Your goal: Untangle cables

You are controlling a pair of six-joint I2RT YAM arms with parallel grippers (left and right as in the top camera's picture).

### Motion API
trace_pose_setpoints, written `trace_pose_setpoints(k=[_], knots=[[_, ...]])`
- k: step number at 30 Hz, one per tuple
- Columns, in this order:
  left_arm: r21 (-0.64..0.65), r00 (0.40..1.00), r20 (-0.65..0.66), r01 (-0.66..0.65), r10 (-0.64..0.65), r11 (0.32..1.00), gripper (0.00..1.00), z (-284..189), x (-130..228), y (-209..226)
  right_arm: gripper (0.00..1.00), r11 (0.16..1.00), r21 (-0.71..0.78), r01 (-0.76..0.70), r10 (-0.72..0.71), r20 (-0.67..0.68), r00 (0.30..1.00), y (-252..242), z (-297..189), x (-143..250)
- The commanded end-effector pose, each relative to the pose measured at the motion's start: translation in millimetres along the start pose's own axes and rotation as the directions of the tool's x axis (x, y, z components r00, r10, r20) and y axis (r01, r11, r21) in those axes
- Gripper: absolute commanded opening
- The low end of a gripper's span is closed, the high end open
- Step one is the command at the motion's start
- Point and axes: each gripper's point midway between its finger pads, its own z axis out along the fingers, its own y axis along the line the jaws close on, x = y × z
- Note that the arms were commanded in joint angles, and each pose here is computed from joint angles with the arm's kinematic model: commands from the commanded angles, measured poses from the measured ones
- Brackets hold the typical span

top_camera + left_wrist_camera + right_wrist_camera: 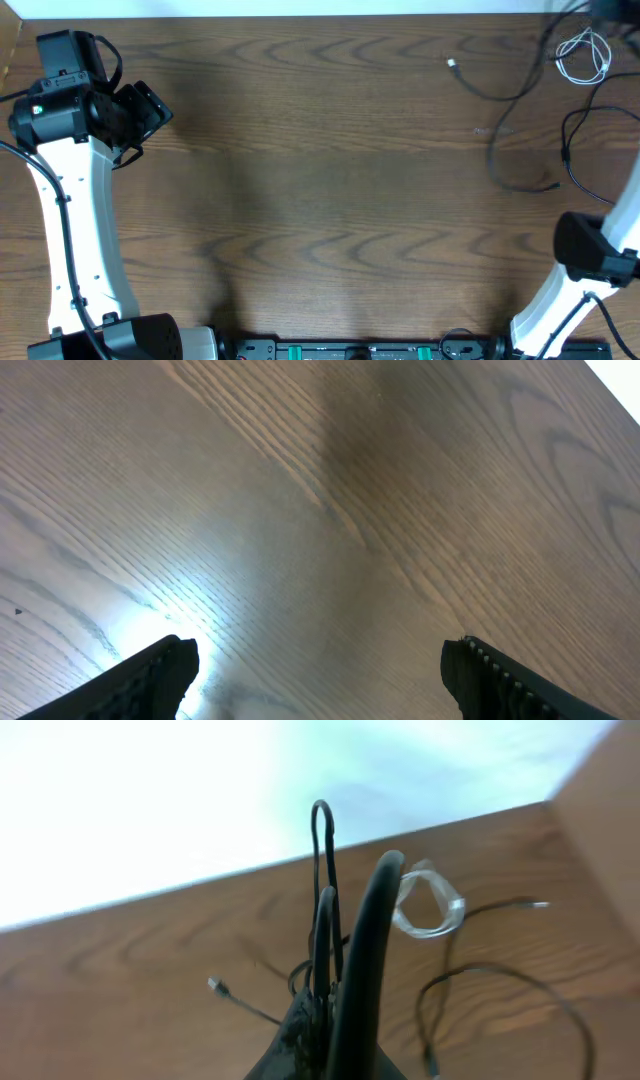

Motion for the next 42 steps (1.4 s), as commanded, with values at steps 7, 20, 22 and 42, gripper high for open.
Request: trace_pose_setpoints(k=[7,20,22,42], knots=[[-0.008,1.000,0.003,-0.013,0.013,1.000,0.83,4,-3,1,0.01,0.965,0.149,-0.217,0.190,0.174,0.966,-121,-47,-31],[0.000,1.000,0.016,-0.012,0.012,1.000,0.83,4,-6,-1,0.01,0.843,0.317,-0.434,0.341,0.310,0.888,-282,-90,-17],[-0.001,1.000,0.016,-0.012,0.012,1.000,0.83,4,-6,0,0.01,0.841,0.328,-0.430,0.346,0.284,0.894,-292,-81,-10],[0.003,1.000,0.013,-0.001,0.001,1.000,0.83,4,-6,-1,0.18,0.753,0.486,-0.444,0.556,-0.107,0.825,-322,40,112]])
